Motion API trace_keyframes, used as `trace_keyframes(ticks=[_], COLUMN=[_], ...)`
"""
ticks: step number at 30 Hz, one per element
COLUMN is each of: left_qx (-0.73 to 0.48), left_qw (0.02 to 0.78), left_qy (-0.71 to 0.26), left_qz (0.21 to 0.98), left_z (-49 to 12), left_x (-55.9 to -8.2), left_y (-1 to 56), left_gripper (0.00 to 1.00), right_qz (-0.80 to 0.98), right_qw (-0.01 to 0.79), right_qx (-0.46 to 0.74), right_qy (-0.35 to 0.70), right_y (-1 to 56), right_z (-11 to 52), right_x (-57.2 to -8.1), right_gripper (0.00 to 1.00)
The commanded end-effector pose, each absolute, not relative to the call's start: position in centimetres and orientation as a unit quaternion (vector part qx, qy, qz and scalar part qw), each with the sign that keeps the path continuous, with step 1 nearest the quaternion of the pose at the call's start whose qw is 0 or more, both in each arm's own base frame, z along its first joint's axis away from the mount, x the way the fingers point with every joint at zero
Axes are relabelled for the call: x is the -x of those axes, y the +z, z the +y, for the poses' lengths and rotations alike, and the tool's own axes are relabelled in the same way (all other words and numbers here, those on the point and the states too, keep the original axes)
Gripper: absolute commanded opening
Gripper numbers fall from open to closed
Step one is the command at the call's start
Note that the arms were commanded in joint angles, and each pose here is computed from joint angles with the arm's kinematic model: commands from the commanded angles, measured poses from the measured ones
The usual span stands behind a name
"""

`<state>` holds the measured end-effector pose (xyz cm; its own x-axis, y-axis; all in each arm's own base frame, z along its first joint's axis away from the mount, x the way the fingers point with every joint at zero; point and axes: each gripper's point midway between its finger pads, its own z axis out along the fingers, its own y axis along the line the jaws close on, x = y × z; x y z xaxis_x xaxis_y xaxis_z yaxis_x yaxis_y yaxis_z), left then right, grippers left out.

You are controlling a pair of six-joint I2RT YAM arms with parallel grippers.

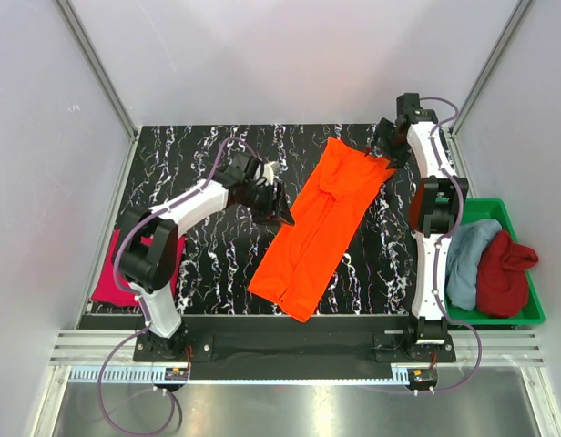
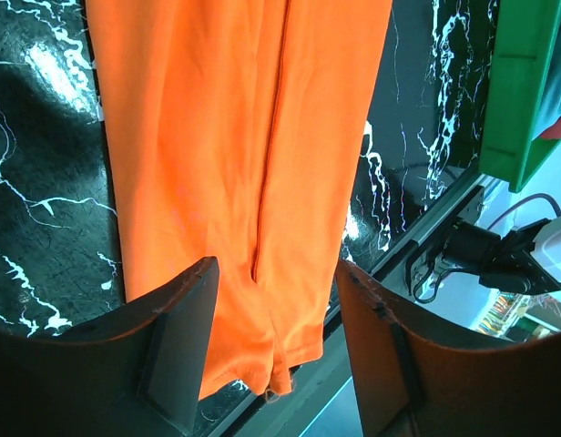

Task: Fold and stack the t-shirts
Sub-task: Fold the tshirt

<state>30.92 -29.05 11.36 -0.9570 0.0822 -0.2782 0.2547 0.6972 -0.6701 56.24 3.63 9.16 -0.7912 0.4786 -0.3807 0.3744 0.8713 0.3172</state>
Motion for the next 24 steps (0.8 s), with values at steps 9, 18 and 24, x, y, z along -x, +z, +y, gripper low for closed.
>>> trace_keyframes(ticks=[9,18,24], left_qx=[-0.097,-0.109,-0.117], left_qw=[0.064,0.057,0.06], left_qy=[-0.37,-0.341,-0.337], left_qz=[0.922,0.932,0.932], left_z=[-28.0,-29.0,-29.6], left_x=[-26.5,-26.1,-26.0], left_y=[8.8,7.3,7.4], left_gripper=[0.63,0.65,0.65], right_qz=[0.944,0.963,0.97], right_qw=[0.234,0.218,0.208], right_qx=[-0.219,-0.158,-0.122], right_qy=[0.07,0.03,-0.019], right_y=[10.7,7.1,4.0], right_z=[10.2,14.4,14.5], right_x=[-54.3,-53.4,-53.1], right_gripper=[0.96,0.98,0.98])
